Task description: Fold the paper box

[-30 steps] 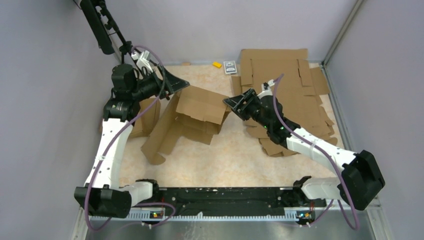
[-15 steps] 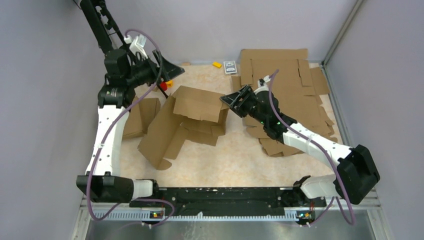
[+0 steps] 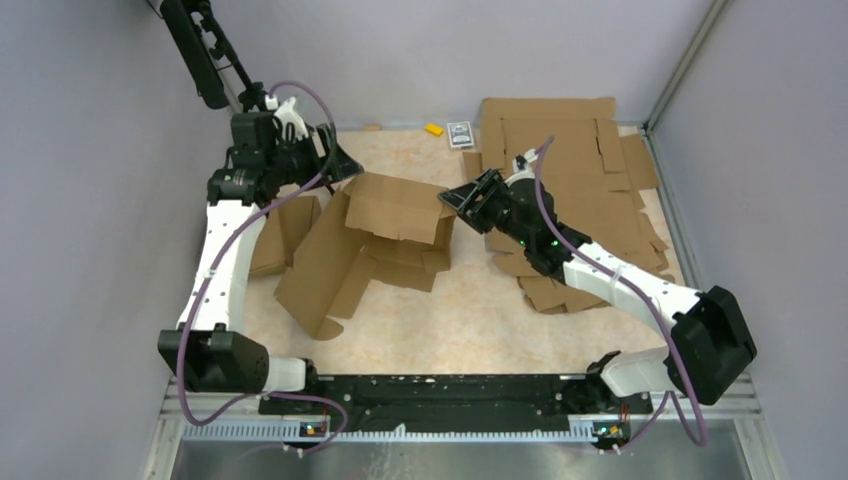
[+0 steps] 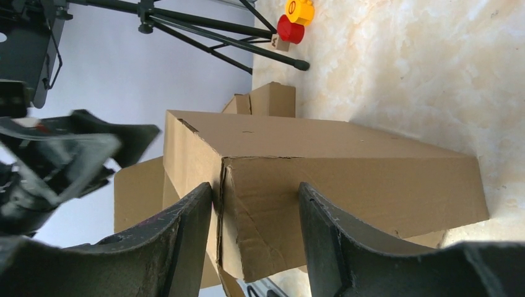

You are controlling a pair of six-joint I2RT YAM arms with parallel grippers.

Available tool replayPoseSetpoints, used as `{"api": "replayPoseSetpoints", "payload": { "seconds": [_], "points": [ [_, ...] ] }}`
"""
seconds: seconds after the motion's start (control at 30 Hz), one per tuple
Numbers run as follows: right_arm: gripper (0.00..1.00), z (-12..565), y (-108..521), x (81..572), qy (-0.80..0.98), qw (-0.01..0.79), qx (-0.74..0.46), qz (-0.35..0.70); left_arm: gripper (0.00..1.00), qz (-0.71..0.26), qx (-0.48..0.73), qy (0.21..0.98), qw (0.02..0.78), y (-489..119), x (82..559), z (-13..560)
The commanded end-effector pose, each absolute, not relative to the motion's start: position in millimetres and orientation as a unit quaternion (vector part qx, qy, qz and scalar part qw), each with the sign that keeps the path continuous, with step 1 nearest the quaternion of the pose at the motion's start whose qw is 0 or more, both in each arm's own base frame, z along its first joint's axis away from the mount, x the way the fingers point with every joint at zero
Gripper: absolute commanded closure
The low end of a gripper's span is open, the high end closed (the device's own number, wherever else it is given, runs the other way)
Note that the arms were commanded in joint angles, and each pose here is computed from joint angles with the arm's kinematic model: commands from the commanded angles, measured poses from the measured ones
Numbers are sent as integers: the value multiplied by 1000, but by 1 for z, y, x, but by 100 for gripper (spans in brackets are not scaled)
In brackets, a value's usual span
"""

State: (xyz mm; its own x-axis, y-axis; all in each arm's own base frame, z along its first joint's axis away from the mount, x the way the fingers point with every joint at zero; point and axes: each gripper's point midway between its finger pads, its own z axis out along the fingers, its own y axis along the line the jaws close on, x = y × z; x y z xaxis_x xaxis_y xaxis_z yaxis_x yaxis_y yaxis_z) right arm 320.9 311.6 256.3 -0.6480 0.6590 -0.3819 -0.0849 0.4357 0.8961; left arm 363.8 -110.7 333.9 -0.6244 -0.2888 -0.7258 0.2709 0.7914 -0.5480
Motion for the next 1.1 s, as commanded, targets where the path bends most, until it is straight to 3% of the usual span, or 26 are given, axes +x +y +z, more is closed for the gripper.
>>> {"api": "replayPoseSetpoints", "payload": {
  "seconds": [0.0,0.1,0.17,0.3,0.77,1.07],
  "points": [
    [48,274,324,321,754,383,168,506,27,-326,-3,851,411,-112,354,309],
    [48,276,327,320,754,383,166,508,28,-359,5,850,386,-123,354,300],
    [48,276,329,319,755,382,165,508,33,-370,3,851,372,-126,355,294],
    [48,277,336,319,757,378,159,508,62,-388,6,846,367,-131,353,296],
    [49,274,338,320,772,384,152,482,67,-373,-6,852,368,-126,358,290],
    [52,267,336,322,806,396,79,433,71,-371,-5,860,351,-127,370,272]
  ]
}}
